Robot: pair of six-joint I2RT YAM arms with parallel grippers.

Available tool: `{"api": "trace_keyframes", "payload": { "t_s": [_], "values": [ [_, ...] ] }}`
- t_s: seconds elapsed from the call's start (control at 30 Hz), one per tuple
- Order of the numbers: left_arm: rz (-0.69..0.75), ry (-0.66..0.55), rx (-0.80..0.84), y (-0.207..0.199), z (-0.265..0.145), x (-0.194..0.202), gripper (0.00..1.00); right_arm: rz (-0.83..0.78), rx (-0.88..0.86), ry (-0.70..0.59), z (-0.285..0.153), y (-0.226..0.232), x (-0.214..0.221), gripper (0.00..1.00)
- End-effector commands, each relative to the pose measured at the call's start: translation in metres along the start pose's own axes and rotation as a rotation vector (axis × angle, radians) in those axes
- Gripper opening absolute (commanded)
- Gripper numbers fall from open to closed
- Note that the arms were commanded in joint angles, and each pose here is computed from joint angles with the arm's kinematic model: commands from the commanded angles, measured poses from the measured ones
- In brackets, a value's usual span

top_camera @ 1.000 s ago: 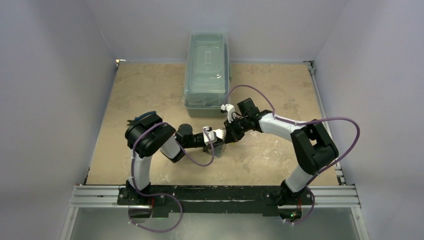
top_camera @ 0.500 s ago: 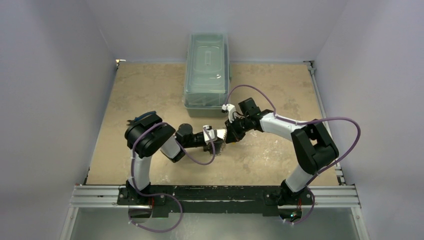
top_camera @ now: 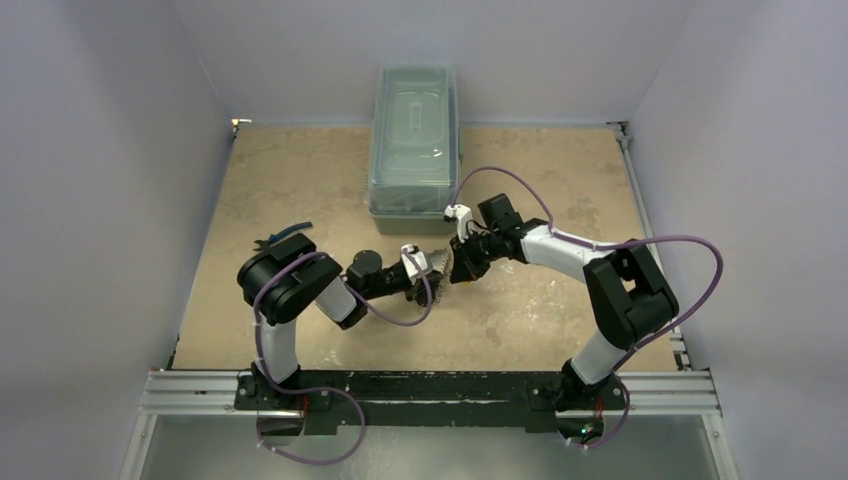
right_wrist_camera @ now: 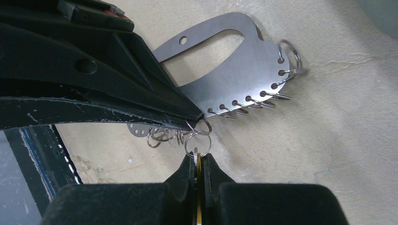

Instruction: Remove the keys from the keyring

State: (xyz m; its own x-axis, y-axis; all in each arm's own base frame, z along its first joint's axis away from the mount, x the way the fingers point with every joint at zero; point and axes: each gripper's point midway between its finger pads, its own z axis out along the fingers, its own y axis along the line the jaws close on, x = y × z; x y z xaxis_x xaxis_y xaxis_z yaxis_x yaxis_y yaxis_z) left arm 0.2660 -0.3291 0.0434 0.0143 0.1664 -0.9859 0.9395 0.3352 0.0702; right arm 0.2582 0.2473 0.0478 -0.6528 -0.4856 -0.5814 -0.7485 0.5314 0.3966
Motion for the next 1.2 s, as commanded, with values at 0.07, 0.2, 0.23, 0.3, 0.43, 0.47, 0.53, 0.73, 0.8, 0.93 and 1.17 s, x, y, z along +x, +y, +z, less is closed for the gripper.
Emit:
{"api": "trace_keyframes", "payload": {
  "t_s": [0.07,0.2,0.23,0.3,0.43,0.47,0.53,0.73,0.8,0.93,1.17],
  "values": [
    [0.030,-0.004,-0.096,0.005,-0.012,-0.003,0.00,0.050,0.029,-0.008,-0.002,-0.005,0.000,0.00],
    [0.101,-0.007,-0.111,0.002,-0.014,-0.004,0.00,0.052,0.038,-0.012,-0.002,-0.005,-0.001,0.00],
    [0.120,-0.011,-0.116,0.001,-0.014,-0.005,0.00,0.047,0.040,-0.015,-0.003,-0.005,-0.002,0.00],
    [0.174,-0.010,-0.128,0.000,-0.015,-0.006,0.00,0.035,0.043,-0.025,-0.003,-0.004,-0.005,0.00],
    [0.282,-0.018,-0.170,-0.001,-0.017,-0.014,0.00,0.024,0.053,-0.041,-0.004,-0.003,-0.008,0.00],
    [0.303,-0.016,-0.178,0.000,-0.018,-0.016,0.00,0.024,0.054,-0.045,-0.005,-0.002,-0.008,0.00],
    [0.338,-0.019,-0.196,0.000,-0.021,-0.019,0.00,0.022,0.057,-0.050,-0.006,-0.002,-0.009,0.00],
    [0.421,-0.035,-0.254,0.007,-0.029,-0.033,0.00,0.019,0.052,-0.064,-0.007,0.002,-0.010,0.00],
    [0.427,-0.047,-0.256,0.007,-0.029,-0.038,0.00,0.020,0.045,-0.070,-0.007,0.003,-0.011,0.00],
    [0.417,-0.064,-0.236,0.003,-0.028,-0.043,0.00,0.005,0.035,-0.104,-0.010,0.007,-0.021,0.00],
    [0.404,-0.100,-0.186,-0.007,-0.028,-0.051,0.00,-0.044,0.045,-0.149,-0.015,0.008,-0.037,0.00]
  ]
}}
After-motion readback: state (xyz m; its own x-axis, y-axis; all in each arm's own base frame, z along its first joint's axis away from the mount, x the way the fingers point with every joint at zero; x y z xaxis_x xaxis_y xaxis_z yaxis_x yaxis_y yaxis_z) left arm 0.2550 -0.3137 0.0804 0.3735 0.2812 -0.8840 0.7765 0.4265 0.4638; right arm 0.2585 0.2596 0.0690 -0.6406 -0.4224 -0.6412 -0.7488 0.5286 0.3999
